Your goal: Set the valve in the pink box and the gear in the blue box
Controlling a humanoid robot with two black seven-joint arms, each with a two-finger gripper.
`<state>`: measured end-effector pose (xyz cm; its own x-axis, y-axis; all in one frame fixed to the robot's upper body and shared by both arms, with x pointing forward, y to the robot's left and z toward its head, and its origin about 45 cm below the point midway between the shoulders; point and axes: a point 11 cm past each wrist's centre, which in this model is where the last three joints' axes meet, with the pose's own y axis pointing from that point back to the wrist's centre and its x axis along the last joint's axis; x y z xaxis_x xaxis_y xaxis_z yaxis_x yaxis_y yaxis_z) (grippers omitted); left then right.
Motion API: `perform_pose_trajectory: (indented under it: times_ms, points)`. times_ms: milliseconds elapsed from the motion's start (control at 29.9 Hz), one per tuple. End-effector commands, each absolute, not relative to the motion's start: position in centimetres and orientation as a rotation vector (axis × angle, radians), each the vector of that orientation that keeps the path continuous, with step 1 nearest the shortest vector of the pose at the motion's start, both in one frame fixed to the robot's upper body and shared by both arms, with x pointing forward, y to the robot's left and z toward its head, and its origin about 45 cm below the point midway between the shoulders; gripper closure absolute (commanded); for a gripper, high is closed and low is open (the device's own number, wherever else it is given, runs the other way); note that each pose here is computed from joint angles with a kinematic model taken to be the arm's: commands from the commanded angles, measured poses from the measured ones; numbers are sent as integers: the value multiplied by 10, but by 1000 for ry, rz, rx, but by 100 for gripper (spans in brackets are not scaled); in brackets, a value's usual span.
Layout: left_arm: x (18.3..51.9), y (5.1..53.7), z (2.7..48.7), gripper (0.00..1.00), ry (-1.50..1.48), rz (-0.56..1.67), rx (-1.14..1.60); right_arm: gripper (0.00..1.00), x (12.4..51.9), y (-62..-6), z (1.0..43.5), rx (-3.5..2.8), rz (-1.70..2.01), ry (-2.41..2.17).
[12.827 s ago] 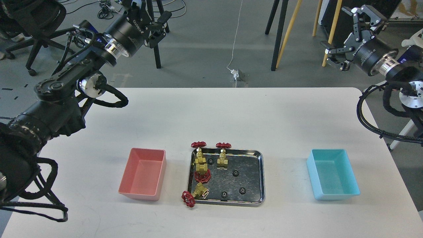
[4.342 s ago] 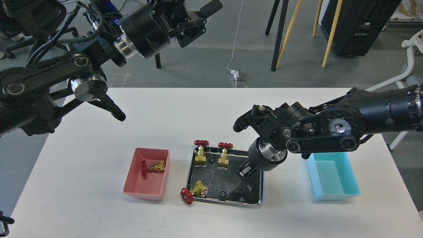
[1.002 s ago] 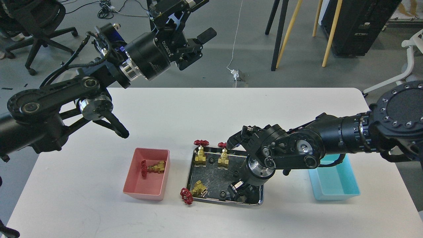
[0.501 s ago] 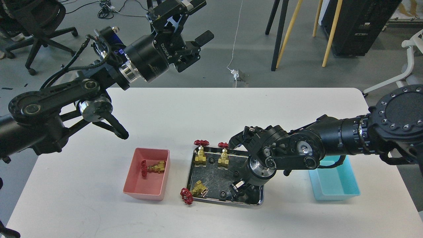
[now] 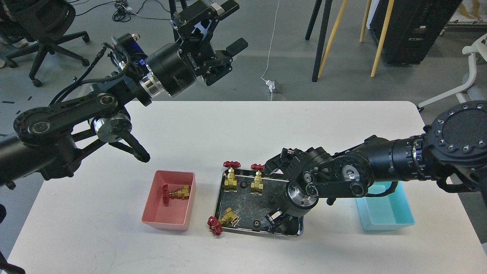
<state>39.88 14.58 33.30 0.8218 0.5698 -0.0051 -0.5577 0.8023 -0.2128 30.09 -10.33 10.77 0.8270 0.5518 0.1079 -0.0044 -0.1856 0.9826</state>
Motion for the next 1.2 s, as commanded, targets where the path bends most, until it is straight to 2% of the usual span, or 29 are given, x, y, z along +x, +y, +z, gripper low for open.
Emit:
perform_pose_trajectory:
  times_ms: [0,200,401,701,1069,1169]
  points:
    - [398,145,332,13,-59,603,-209,59,300,-103,107,1700,524,430]
    - [398,146,332,13,-57,605,-209,72,298,-105,103,1701,513,432]
    - [398,146,331,13,-55,604,-209,79,296,-106,101,1703,505,435]
    - [398,143,332,13,-55,600,-212,84,306,-101,114,1697,541,417]
    - [397,142,332,13,-52,596,-213,87,334,-74,168,1709,652,360]
    - [397,141,331,13,-50,596,-214,88,336,-86,175,1654,683,373]
